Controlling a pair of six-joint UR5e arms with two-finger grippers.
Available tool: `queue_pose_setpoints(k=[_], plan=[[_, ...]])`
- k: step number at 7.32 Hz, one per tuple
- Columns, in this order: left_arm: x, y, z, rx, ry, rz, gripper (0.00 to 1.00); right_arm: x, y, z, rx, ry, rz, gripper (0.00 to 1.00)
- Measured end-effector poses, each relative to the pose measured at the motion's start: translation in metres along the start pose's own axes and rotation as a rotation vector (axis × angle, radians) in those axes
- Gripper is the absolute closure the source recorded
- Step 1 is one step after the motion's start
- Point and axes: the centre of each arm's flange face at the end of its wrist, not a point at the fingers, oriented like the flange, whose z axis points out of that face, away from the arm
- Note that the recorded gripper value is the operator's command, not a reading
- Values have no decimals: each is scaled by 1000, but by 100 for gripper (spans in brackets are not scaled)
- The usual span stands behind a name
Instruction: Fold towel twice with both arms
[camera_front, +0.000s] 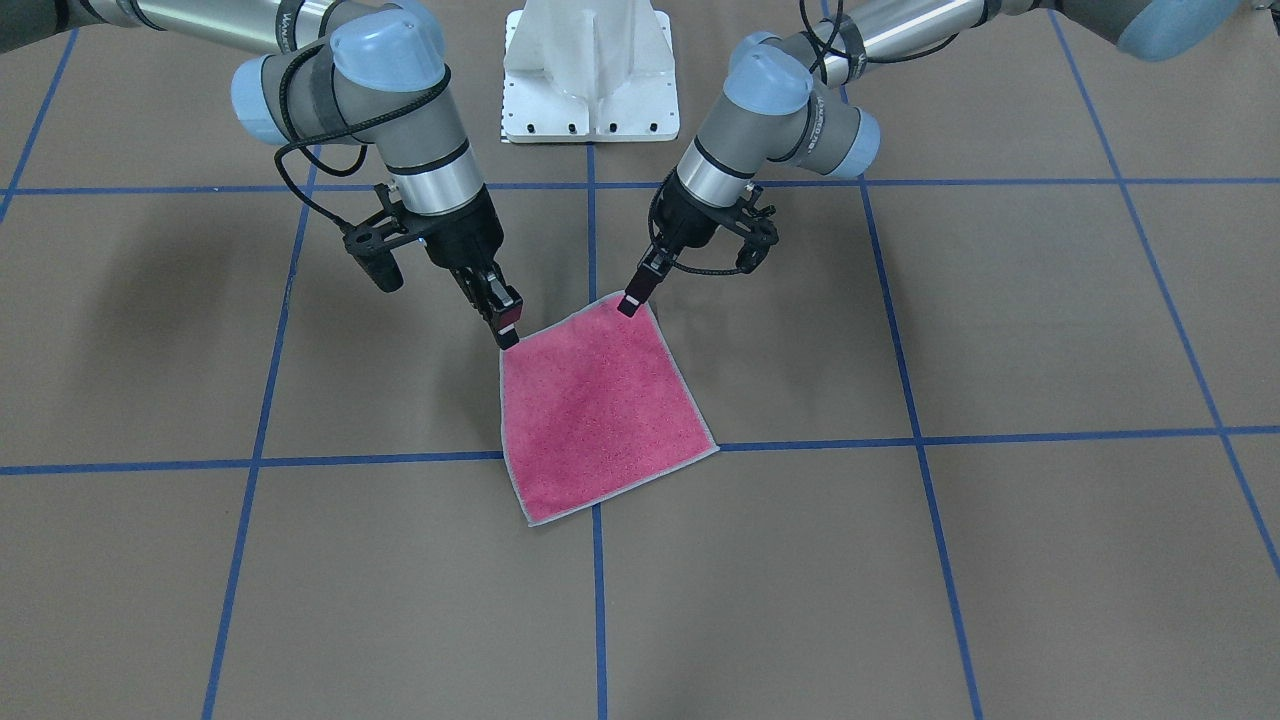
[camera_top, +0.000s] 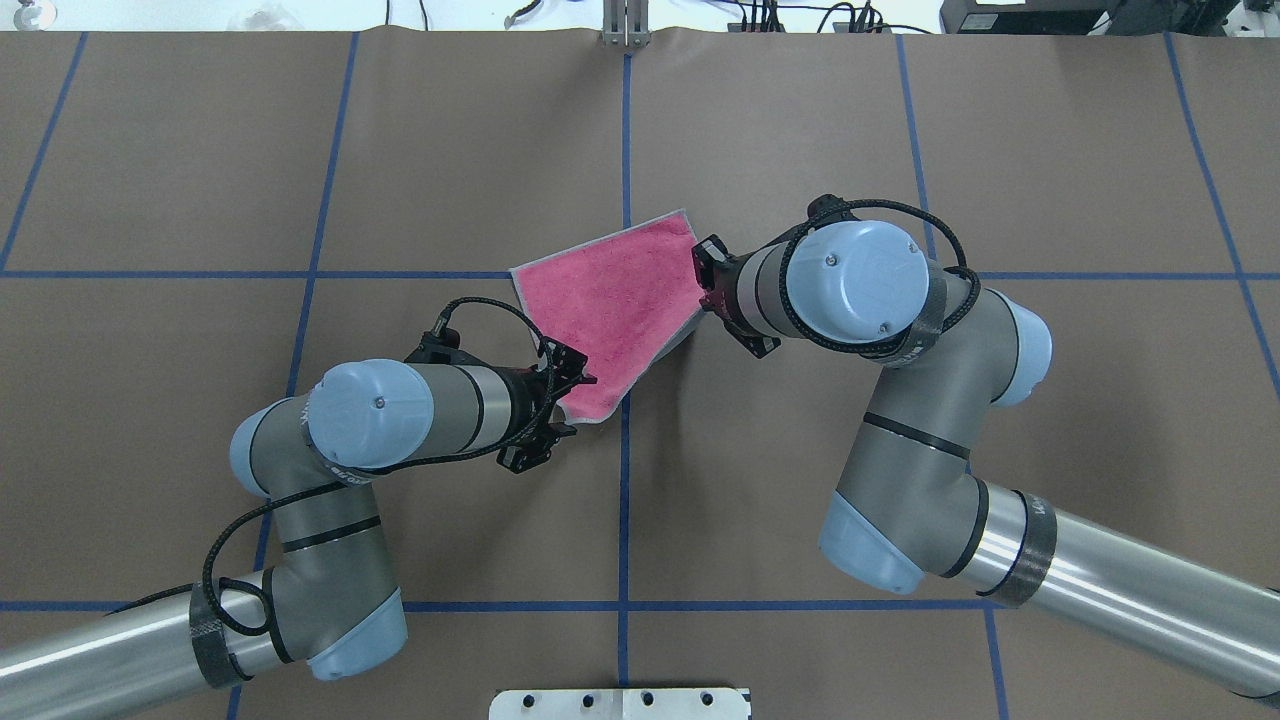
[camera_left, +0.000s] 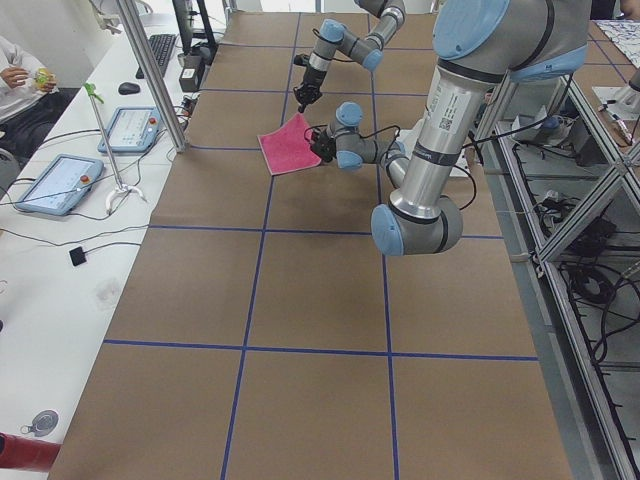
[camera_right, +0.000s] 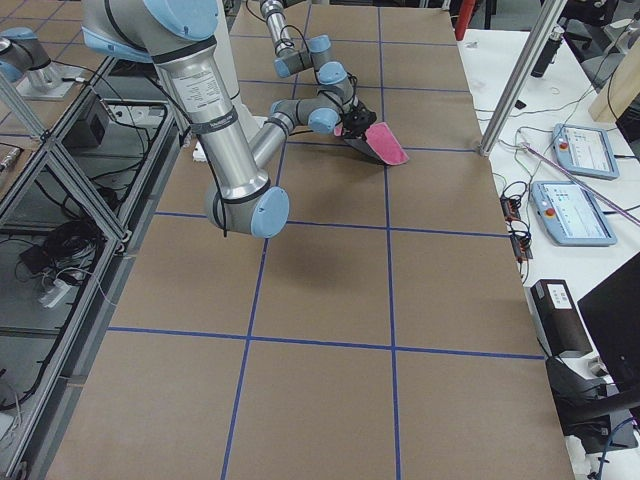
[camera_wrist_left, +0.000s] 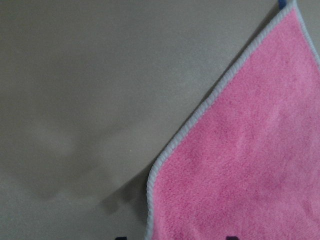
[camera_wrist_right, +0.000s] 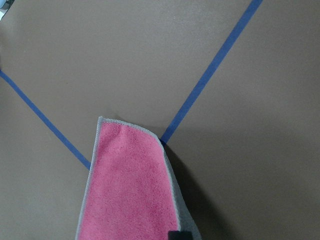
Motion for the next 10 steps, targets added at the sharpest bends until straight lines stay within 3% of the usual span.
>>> queue_pose_setpoints(k=[10], plan=[[-7, -1, -5, -26, -10, 46, 59, 0, 0, 0, 0, 1, 0, 100]])
